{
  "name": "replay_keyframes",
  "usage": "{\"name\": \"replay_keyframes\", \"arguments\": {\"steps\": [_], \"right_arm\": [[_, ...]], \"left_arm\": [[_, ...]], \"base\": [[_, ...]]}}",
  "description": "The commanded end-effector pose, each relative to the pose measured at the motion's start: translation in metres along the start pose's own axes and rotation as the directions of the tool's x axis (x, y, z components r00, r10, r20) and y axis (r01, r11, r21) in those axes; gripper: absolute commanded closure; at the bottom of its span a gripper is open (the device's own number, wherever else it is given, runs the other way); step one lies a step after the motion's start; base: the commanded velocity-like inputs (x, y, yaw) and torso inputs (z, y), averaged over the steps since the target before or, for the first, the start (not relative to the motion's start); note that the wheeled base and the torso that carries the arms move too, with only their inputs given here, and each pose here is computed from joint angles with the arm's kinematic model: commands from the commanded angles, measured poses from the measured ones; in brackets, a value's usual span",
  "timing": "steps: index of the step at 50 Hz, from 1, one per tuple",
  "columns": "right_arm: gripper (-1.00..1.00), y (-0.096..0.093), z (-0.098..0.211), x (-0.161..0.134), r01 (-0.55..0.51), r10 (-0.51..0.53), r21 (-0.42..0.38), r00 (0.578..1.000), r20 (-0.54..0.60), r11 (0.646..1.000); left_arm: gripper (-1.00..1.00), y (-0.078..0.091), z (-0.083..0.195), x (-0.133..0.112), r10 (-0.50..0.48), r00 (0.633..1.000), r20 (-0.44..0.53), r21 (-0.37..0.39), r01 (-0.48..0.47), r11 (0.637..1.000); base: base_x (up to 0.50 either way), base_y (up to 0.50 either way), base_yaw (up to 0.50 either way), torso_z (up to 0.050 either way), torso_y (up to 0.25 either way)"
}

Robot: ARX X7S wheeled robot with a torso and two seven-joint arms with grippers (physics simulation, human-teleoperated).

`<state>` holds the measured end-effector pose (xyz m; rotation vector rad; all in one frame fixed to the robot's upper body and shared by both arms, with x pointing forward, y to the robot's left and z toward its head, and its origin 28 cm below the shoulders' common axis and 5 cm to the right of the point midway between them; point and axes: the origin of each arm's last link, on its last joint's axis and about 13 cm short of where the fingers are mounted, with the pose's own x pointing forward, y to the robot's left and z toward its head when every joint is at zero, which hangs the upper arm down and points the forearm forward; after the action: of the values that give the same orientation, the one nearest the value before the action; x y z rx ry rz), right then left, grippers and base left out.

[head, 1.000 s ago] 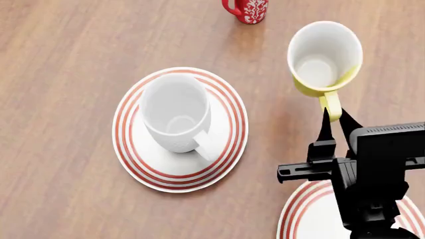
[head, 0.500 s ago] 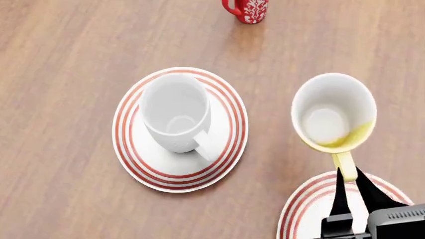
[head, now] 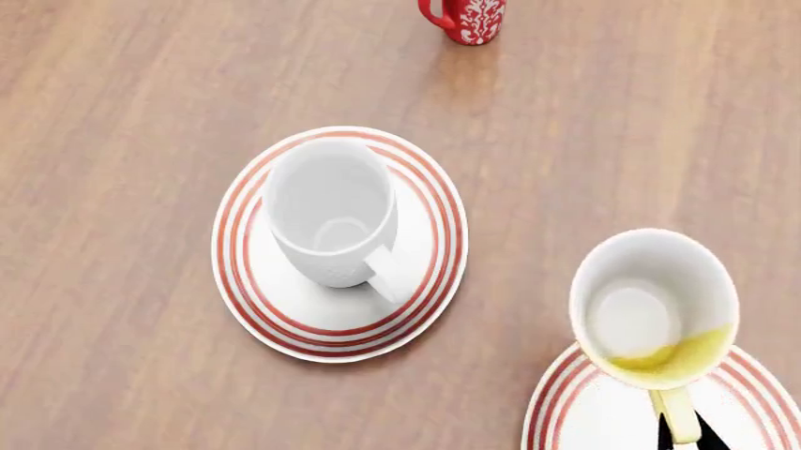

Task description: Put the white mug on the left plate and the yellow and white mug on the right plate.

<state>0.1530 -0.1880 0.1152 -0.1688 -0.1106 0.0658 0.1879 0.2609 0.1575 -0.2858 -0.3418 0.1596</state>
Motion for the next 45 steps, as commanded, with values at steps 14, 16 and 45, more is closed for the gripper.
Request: {"name": "replay_keyframes", "arguments": {"steps": [14, 16, 45], "right_arm": [[1.0, -0.006, -0.049, -0.032, 0.05, -0.045, 0.081, 0.997, -0.056, 0.995], [1.0, -0.006, -0.053, -0.033, 0.052, -0.046, 0.087, 0.997, -0.066, 0.995], [1.0, -0.005, -0.07, -0.038, 0.054, -0.041, 0.089, 0.989, -0.141, 0.995]], "left_arm": [[-1.0, 0.002, -0.001, 0.002, 0.008, 1.0, -0.009, 0.017, -0.008, 1.0], [-1.0, 0.003, 0.0, 0.002, 0.012, 1.0, -0.007, 0.016, -0.012, 1.0], [-1.0, 0.006, 0.001, 0.001, 0.025, 1.0, -0.005, 0.012, -0.025, 1.0]], "base": [[0.0, 0.0, 0.0, 0.0, 0.0], [0.0, 0.0, 0.0, 0.0, 0.0], [0.0, 0.0, 0.0, 0.0, 0.0]]}}
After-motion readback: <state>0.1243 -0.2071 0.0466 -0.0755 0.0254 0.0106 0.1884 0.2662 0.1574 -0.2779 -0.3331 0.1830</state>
